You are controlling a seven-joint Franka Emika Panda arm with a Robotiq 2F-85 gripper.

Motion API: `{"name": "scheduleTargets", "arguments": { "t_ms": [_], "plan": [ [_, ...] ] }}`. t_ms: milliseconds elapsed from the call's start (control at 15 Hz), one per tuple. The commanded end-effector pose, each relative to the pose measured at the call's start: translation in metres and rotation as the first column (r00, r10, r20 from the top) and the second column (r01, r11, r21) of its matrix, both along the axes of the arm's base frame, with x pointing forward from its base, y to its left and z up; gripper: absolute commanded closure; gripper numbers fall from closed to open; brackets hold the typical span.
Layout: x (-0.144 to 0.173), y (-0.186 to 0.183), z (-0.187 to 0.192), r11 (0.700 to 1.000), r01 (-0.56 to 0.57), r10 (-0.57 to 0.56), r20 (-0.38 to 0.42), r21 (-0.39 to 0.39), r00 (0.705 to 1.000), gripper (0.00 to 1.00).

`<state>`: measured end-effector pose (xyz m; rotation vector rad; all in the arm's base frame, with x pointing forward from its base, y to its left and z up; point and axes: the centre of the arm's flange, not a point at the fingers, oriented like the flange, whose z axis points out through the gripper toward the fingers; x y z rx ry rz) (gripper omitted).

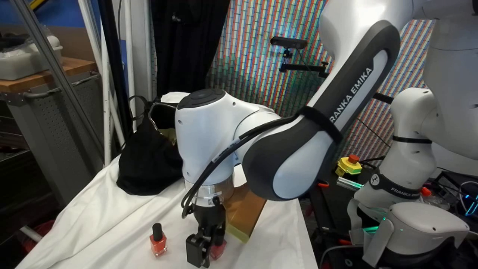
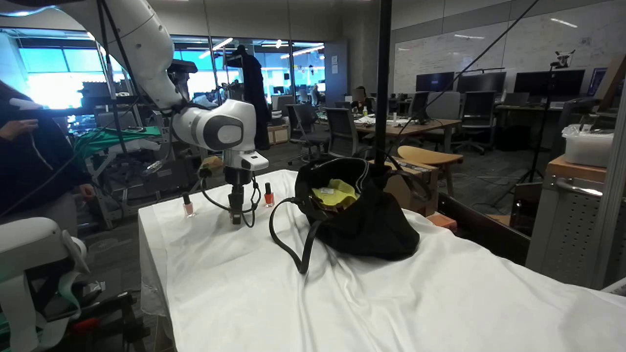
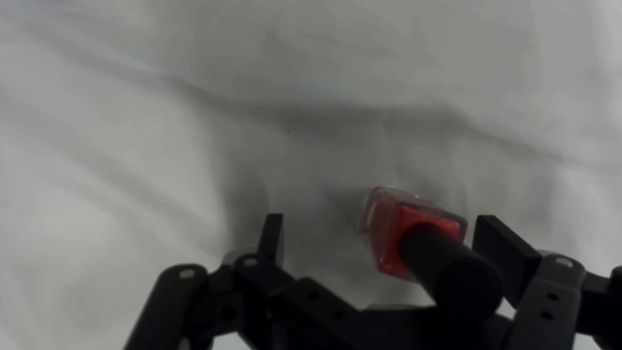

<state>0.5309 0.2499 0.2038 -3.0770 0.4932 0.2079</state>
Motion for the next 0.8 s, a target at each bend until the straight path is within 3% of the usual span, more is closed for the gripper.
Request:
{"name": "scheduleTargets", "arguments": {
  "t_ms": [0,733],
  "plan": [
    [0.007,0.002,0.008,1.000,-0.010,0.009,0.032,0.016,0.999,0.00],
    [0.005,0.009,0.025,1.000,0.007,-0.006,0.023,-0.018,1.000,0.00]
  ]
}}
